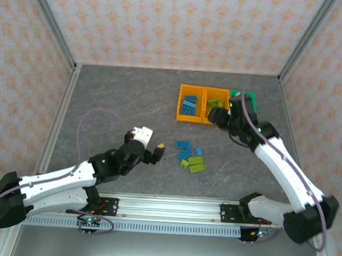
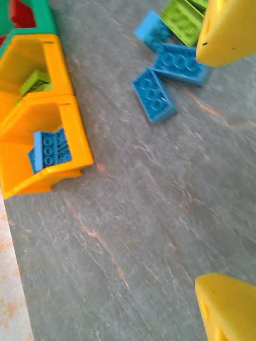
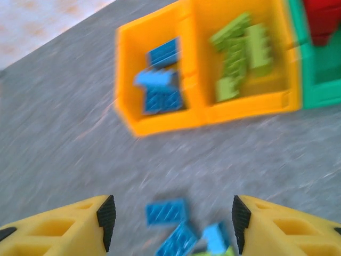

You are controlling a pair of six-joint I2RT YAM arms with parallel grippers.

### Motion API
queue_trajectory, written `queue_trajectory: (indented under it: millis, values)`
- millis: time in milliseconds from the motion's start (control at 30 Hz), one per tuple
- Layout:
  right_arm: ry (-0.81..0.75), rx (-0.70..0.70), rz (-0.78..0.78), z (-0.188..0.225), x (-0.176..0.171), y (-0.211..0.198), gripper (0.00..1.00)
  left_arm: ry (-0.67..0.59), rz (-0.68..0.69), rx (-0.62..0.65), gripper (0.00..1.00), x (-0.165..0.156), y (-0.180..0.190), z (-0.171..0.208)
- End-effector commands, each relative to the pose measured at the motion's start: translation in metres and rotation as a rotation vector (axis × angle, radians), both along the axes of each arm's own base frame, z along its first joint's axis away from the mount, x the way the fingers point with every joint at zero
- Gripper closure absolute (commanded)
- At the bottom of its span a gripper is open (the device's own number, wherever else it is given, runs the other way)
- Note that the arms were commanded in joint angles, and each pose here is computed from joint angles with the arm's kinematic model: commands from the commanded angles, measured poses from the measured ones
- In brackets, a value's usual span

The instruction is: Sort the legos into containers by color

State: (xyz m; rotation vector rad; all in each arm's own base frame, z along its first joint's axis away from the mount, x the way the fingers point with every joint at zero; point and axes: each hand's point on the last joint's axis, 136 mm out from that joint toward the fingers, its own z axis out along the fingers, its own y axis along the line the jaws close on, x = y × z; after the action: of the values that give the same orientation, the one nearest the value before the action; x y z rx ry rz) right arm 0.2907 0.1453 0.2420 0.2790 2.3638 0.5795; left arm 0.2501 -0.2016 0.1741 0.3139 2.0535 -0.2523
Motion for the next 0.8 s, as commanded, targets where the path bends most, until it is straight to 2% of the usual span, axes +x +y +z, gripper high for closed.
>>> queue_trajectory:
  millis: [0, 133, 267, 400, 533, 767]
  values:
    - [0.118, -0.029, 0.11, -0.028, -0.044, 0.01, 0.38, 0.147, 0.179, -0.178, 0.01, 0.01, -0.01, 0.004]
    - [0.183, -0.053, 0.104, -0.057, -0.066, 0.004, 0.37, 0.333, 0.335, -0.238, 0.07, 0.023, -0.037, -0.018]
    - [0.251, -0.078, 0.084, -0.086, -0.076, -0.003, 0.36, 0.458, 0.431, -0.159, 0.1, 0.038, -0.064, -0.05]
    - [0.246, -0.078, 0.069, -0.091, -0.079, -0.007, 0.33, 0.505, 0.448, -0.125, 0.1, 0.05, -0.087, -0.076]
    - [0.226, -0.1, 0.047, -0.09, -0.08, -0.015, 0.28, 0.533, 0.477, -0.071, 0.11, 0.056, -0.093, -0.096]
    - [0.231, -0.109, 0.065, -0.094, -0.082, -0.015, 0.21, 0.584, 0.467, -0.049, 0.11, 0.067, -0.105, -0.13]
